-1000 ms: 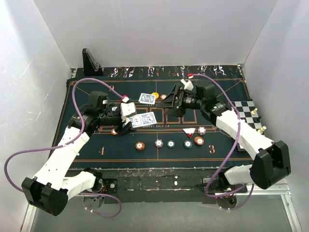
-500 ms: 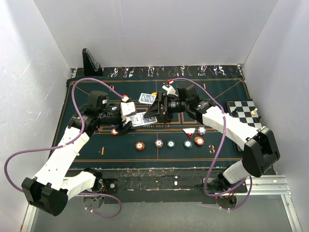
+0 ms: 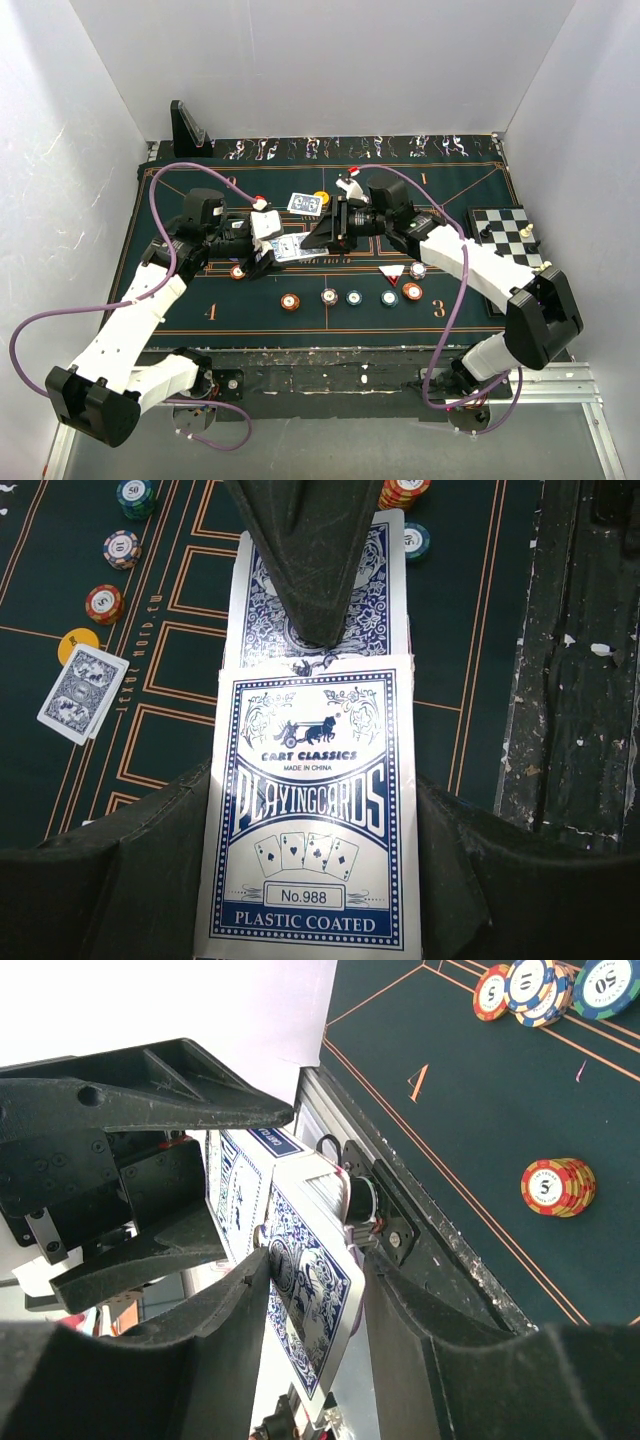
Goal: Distribute texas hold em gaming equipment
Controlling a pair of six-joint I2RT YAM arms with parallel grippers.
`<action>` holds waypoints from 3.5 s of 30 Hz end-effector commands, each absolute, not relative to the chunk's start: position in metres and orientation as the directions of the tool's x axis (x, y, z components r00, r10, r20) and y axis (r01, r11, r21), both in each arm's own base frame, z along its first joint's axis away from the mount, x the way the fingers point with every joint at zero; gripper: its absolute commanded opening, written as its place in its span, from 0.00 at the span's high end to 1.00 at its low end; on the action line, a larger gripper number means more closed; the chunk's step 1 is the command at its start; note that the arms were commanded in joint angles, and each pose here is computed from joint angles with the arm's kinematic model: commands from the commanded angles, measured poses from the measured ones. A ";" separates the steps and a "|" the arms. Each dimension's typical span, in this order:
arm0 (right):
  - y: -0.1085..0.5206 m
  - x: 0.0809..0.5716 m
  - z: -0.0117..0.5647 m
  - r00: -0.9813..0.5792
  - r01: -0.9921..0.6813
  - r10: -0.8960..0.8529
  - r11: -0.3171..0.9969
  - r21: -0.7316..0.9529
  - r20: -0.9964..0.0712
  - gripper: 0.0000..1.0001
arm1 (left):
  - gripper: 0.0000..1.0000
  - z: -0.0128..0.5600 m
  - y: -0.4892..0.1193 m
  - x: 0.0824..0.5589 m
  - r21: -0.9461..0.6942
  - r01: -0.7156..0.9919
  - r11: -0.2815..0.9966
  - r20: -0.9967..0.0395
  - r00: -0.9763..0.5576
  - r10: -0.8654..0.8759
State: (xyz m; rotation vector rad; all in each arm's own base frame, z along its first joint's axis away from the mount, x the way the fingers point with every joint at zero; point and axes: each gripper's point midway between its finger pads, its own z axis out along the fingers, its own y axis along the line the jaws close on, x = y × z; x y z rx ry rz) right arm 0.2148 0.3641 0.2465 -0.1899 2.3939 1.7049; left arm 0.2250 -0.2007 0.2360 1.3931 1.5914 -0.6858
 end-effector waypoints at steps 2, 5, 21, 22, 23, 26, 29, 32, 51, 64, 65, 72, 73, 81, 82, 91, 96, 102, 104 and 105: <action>0.354 0.213 0.256 -0.962 -0.247 0.040 0.303 0.920 -0.272 0.52 | 1.00 0.257 -0.208 0.222 0.188 0.963 0.193 -0.902 0.091 0.422; 0.349 0.214 0.255 -0.961 -0.243 0.051 0.308 0.920 -0.271 0.53 | 1.00 0.258 -0.208 0.222 0.189 0.963 0.192 -0.903 0.094 0.418; 0.321 0.216 0.254 -0.958 -0.221 0.099 0.342 0.913 -0.268 0.55 | 1.00 0.261 -0.208 0.223 0.201 0.959 0.198 -0.905 0.104 0.412; 0.319 0.215 0.254 -0.958 -0.221 0.102 0.342 0.913 -0.270 0.55 | 1.00 0.260 -0.208 0.223 0.198 0.960 0.197 -0.905 0.102 0.412; 0.317 0.214 0.252 -0.958 -0.217 0.103 0.345 0.913 -0.266 0.55 | 1.00 0.262 -0.208 0.224 0.204 0.959 0.199 -0.905 0.108 0.411; 0.313 0.212 0.253 -0.957 -0.217 0.110 0.345 0.913 -0.269 0.57 | 1.00 0.262 -0.209 0.224 0.204 0.958 0.200 -0.906 0.108 0.409; 0.309 0.212 0.255 -0.954 -0.219 0.118 0.347 0.912 -0.274 0.59 | 1.00 0.263 -0.209 0.224 0.206 0.958 0.201 -0.906 0.109 0.409; 0.302 0.211 0.258 -0.951 -0.218 0.131 0.354 0.909 -0.280 0.62 | 1.00 0.262 -0.208 0.225 0.206 0.957 0.203 -0.905 0.107 0.411; 0.263 0.188 0.283 -0.935 -0.253 0.163 0.317 0.914 -0.315 0.75 | 1.00 0.260 -0.207 0.227 0.198 0.953 0.229 -0.908 0.090 0.410; 0.235 0.190 0.224 -0.945 -0.123 0.228 0.425 0.897 -0.237 0.80 | 1.00 0.264 -0.208 0.234 0.195 0.948 0.252 -0.912 0.081 0.402; 0.232 0.196 0.212 -0.942 -0.096 0.246 0.452 0.887 -0.228 0.82 | 1.00 0.264 -0.208 0.233 0.195 0.948 0.251 -0.912 0.081 0.401; 0.220 0.246 0.138 -0.924 0.050 0.321 0.639 0.768 -0.207 0.94 | 1.00 0.268 -0.208 0.230 0.189 0.950 0.248 -0.915 0.079 0.395; 0.219 0.252 0.130 -0.924 0.058 0.319 0.661 0.748 -0.211 0.95 | 1.00 0.267 -0.208 0.230 0.188 0.950 0.247 -0.915 0.078 0.396; 0.217 0.295 0.101 -0.911 0.073 0.323 0.741 0.668 -0.258 0.99 | 1.00 0.265 -0.206 0.226 0.191 0.951 0.243 -0.911 0.080 0.404; 0.216 0.299 0.098 -0.907 0.078 0.329 0.747 0.660 -0.265 0.99 | 1.00 0.265 -0.206 0.225 0.194 0.951 0.242 -0.911 0.083 0.404; 0.199 0.308 0.066 -0.894 0.119 0.334 0.821 0.559 -0.300 0.84 | 1.00 0.264 -0.207 0.223 0.189 0.955 0.230 -0.912 0.083 0.402; 0.187 0.299 0.061 -0.891 0.164 0.351 0.842 0.515 -0.289 0.43 | 1.00 0.262 -0.207 0.220 0.186 0.958 0.219 -0.911 0.084 0.403; 0.184 0.301 0.111 -0.848 0.117 0.372 0.827 0.551 -0.378 0.27 | 1.00 0.263 -0.207 0.219 0.186 0.959 0.212 -0.912 0.089 0.400; 0.187 0.300 0.136 -0.829 0.093 0.389 0.804 0.587 -0.401 0.19 | 1.00 0.262 -0.208 0.218 0.182 0.961 0.209 -0.913 0.087 0.398; 0.190 0.299 0.149 -0.824 0.072 0.395 0.785 0.615 -0.407 0.18 | 1.00 0.263 -0.208 0.218 0.185 0.960 0.209 -0.913 0.089 0.397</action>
